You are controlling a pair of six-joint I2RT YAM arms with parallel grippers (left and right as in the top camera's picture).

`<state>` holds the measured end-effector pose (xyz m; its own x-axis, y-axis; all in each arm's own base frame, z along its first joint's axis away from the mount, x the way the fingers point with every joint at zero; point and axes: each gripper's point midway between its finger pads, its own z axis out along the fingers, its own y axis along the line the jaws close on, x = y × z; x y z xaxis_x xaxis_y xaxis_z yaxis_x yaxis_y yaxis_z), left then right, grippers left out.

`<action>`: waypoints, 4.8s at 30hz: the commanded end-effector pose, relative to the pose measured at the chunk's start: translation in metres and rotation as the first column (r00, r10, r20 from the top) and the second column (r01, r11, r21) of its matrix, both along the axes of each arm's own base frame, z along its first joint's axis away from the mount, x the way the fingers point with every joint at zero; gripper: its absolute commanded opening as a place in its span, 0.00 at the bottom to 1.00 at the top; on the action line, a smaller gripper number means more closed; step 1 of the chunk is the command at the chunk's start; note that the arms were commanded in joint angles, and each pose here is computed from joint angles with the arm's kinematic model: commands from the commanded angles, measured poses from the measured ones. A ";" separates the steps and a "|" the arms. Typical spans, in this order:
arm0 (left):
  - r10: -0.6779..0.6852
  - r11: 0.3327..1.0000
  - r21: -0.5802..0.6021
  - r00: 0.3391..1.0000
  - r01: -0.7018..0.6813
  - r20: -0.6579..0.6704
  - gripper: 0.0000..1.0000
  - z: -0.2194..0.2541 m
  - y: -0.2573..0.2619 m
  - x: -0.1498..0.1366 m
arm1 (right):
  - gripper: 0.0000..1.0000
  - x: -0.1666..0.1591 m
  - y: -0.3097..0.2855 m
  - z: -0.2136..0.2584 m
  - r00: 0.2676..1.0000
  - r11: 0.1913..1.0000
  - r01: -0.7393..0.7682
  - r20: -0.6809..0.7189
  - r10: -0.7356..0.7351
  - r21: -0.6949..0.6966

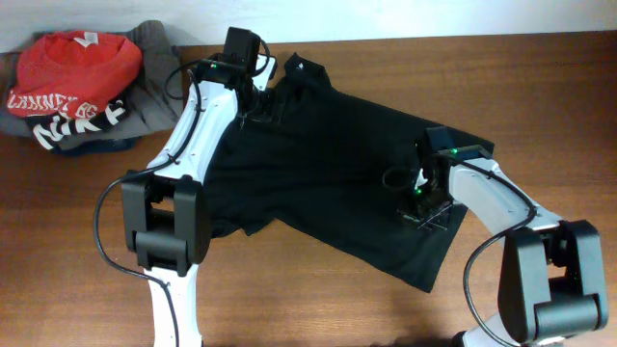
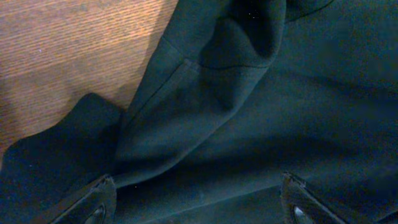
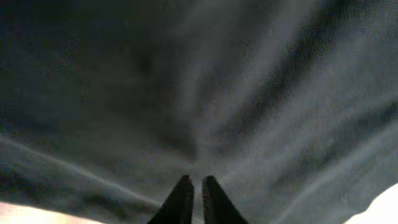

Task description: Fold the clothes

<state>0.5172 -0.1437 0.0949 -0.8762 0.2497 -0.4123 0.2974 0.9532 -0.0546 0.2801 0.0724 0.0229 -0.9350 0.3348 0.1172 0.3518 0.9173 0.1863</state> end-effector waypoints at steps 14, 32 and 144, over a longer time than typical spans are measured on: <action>-0.024 1.000 -0.007 1.000 0.024 0.006 0.87 0.001 -0.004 0.001 | 0.04 -0.032 -0.003 -0.030 0.980 1.000 0.009 -0.200 -0.014 -0.024; -0.031 1.000 -0.003 0.999 0.031 0.007 0.99 0.001 -0.007 0.000 | 0.04 -0.098 -0.028 -0.037 0.906 0.982 0.046 -0.406 -0.119 -0.184; 0.466 0.824 0.016 0.662 -0.566 -0.587 0.99 -0.064 0.066 -0.297 | 0.99 -0.108 -0.120 0.089 0.806 0.796 0.575 -0.034 -0.591 -0.191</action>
